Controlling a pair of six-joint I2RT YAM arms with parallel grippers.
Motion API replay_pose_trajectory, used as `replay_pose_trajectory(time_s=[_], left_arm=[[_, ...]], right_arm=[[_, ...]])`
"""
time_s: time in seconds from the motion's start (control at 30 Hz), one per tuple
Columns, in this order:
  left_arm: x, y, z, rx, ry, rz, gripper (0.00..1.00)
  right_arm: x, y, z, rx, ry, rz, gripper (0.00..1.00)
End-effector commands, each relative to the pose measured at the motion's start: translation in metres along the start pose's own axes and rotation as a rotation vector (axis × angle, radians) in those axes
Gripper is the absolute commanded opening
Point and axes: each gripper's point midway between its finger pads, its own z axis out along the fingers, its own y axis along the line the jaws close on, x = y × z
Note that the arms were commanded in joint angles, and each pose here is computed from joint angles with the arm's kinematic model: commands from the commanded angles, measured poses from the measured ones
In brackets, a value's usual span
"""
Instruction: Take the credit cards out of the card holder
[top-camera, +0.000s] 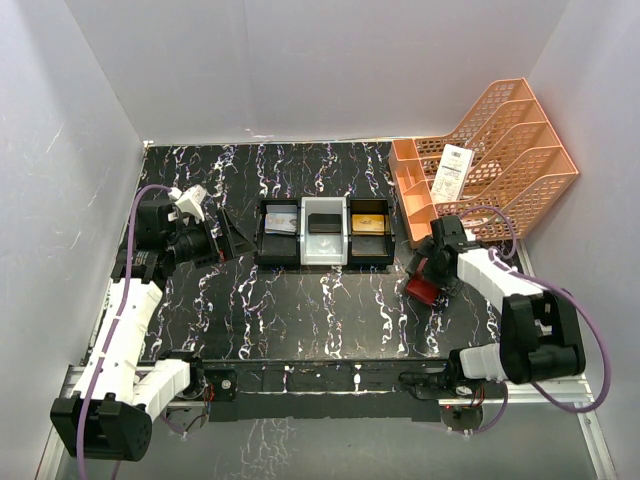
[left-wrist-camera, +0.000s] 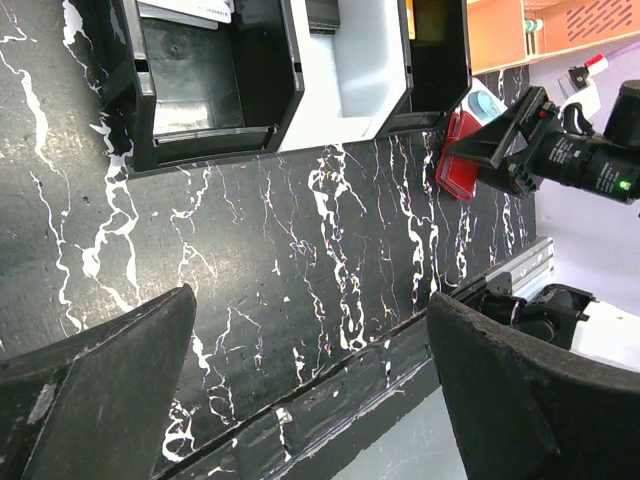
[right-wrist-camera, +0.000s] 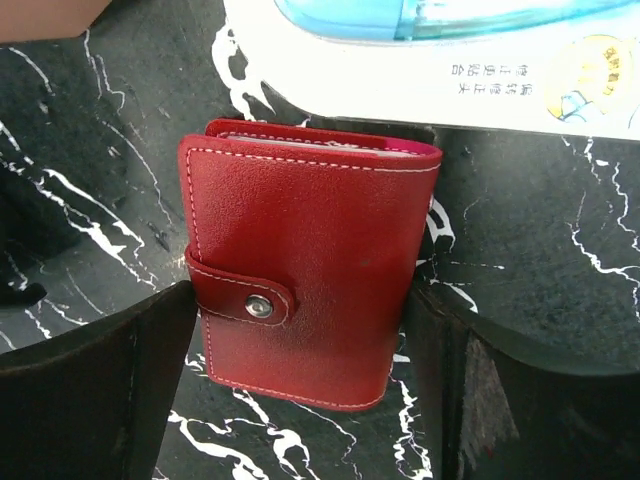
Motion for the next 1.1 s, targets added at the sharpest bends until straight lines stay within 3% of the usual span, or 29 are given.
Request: replay_pose_trajectory(time_s=[0.0,0.23,0.4,0.5,0.63,0.77,0.97,1.07], left_arm=[[0.002,-0.008,-0.002,0.05,0.009,0.007,0.99],[0.004,-0.01,0.003,0.081,0.024,-0.004,0.99],[0.005,-0.01,0.006,0.095,0.027,-0.012,0.99],[0.004,-0.011,0.007,0.107,0.027,-0.015,0.99],[0.005,-0.013,0.008,0.124,0.035,-0.018,0.99],[0.005,-0.016,0.009,0.14,0.037,-0.021,0.99],[0.007,-0.023,0.003,0.166,0.048,-0.019,0.99],[0.012,-0.03,-0.001,0.198,0.054,-0.02,0.99]], right_arm=[[0.029,0.01,-0.003,-0.14,0.054,0.073,0.78],[0.062,0.013,-0.023,-0.258,0.109,0.103,0.66],[0.069,0.016,-0.05,-0.311,0.112,0.136,0.64],[0.081,0.021,-0.066,-0.388,0.137,0.13,0.67],[0.088,0.03,-0.09,-0.475,0.176,0.061,0.79],[0.069,0.033,-0.104,-0.459,0.131,0.016,0.83],[0.013,0.031,-0.1,-0.323,-0.047,-0.01,0.84],[0.008,0.028,-0.083,-0.247,-0.023,-0.01,0.83]])
